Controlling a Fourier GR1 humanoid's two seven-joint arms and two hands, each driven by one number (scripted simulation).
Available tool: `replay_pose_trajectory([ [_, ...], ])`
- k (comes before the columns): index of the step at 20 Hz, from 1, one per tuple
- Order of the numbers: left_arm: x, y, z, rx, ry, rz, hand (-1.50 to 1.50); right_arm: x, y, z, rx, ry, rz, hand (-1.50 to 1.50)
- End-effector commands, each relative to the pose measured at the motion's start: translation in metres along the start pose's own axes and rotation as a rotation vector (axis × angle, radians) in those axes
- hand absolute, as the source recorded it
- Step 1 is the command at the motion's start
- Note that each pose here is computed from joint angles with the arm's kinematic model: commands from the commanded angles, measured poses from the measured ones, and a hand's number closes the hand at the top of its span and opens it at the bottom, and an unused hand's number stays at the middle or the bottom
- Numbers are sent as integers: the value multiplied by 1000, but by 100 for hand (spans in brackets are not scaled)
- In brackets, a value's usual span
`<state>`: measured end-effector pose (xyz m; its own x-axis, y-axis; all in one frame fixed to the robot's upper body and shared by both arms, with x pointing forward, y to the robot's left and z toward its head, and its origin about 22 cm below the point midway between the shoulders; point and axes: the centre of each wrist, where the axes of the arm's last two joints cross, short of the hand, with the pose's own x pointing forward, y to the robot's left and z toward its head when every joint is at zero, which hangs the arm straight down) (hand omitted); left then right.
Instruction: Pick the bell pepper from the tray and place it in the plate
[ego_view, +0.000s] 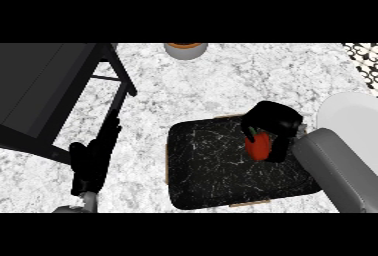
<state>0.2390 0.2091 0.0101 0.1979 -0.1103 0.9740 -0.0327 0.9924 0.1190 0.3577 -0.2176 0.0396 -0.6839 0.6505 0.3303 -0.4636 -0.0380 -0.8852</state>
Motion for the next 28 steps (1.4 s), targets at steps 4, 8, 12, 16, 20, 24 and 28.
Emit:
replay_pose_trajectory([
  [4, -24, 34, 10, 166, 99, -52, 0, -60, 20, 67, -376, 694, -255, 150],
  [8, -21, 36, 6, 131, 107, -51, 0, -45, 21, 72, -581, 826, -166, 150],
  [12, -27, 48, 8, 134, 111, -31, 0, -22, -14, 89, -779, 830, -146, 150],
  [16, -24, 51, 5, 151, 110, -61, 0, -5, -33, 103, -1010, 912, -53, 150],
  [20, -30, 48, 1, 136, 95, -60, 0, 4, -50, 135, -1070, 1041, -85, 150],
  [24, -16, 37, -12, 134, 90, -49, 0, -7, -45, 170, -1078, 1133, -130, 150],
  [28, -40, 40, -5, 113, 90, -55, 0, -21, -25, 181, -1059, 1186, -135, 150],
])
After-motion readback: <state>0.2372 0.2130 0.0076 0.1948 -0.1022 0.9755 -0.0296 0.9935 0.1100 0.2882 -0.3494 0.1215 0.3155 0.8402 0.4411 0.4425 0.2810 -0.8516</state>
